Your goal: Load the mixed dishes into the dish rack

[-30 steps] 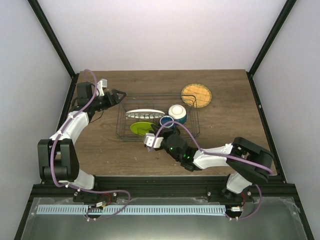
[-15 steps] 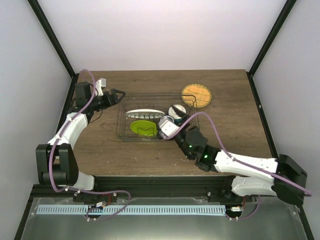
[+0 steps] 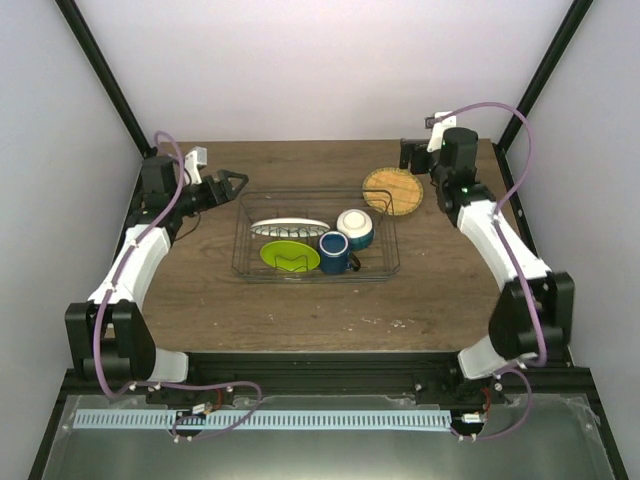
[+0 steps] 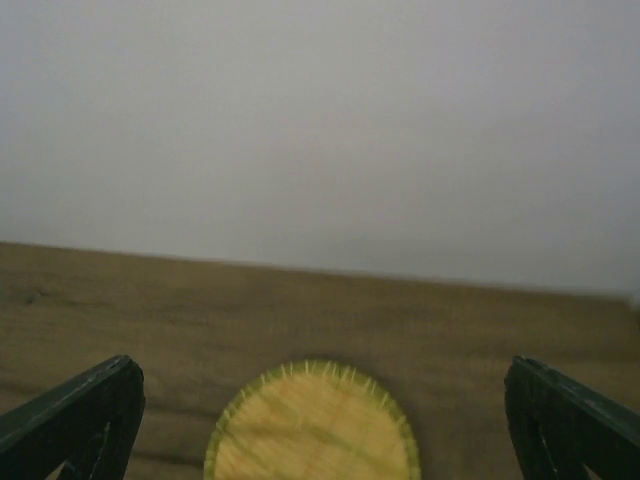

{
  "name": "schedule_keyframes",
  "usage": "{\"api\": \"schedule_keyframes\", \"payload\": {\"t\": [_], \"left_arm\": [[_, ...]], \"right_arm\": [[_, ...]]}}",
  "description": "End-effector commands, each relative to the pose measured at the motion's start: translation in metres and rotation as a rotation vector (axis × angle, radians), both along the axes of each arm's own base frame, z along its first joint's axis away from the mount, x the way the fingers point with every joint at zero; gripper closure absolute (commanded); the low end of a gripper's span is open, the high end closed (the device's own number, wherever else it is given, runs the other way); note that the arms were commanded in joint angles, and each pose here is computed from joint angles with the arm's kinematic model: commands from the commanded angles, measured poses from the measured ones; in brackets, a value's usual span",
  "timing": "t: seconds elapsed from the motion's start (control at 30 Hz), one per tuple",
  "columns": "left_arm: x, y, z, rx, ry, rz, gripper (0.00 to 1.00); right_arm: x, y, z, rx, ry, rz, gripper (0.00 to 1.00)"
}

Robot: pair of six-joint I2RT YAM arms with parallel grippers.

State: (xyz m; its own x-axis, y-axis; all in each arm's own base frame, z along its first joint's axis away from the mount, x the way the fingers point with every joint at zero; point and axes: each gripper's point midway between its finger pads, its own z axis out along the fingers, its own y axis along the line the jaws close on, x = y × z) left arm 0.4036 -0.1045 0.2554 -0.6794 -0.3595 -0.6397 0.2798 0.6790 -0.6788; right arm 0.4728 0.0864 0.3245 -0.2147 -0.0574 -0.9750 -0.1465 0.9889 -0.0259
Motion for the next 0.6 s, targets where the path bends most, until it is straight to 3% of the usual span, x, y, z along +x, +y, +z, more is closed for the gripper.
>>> {"api": "schedule_keyframes", "payload": {"t": [0.0,0.23,0.57], "left_arm": [[-0.003,0.002,0.018,0.014,-0.033,0.001,0.10],[-0.006,0.006,0.004,0.062,0.010,0.010,0.09],[-0.007,0.007,0.003,0.069,0.011,0.007,0.09]], "right_arm": [[0.026,-0.019,-0.064,0.235,0.272,0.036,0.02],[0.058,-0.071,-0.127,0.403,0.466,-0.081,0.07],[0.071,-0.080,-0.193,0.523,0.638,-0.119,0.05]]}}
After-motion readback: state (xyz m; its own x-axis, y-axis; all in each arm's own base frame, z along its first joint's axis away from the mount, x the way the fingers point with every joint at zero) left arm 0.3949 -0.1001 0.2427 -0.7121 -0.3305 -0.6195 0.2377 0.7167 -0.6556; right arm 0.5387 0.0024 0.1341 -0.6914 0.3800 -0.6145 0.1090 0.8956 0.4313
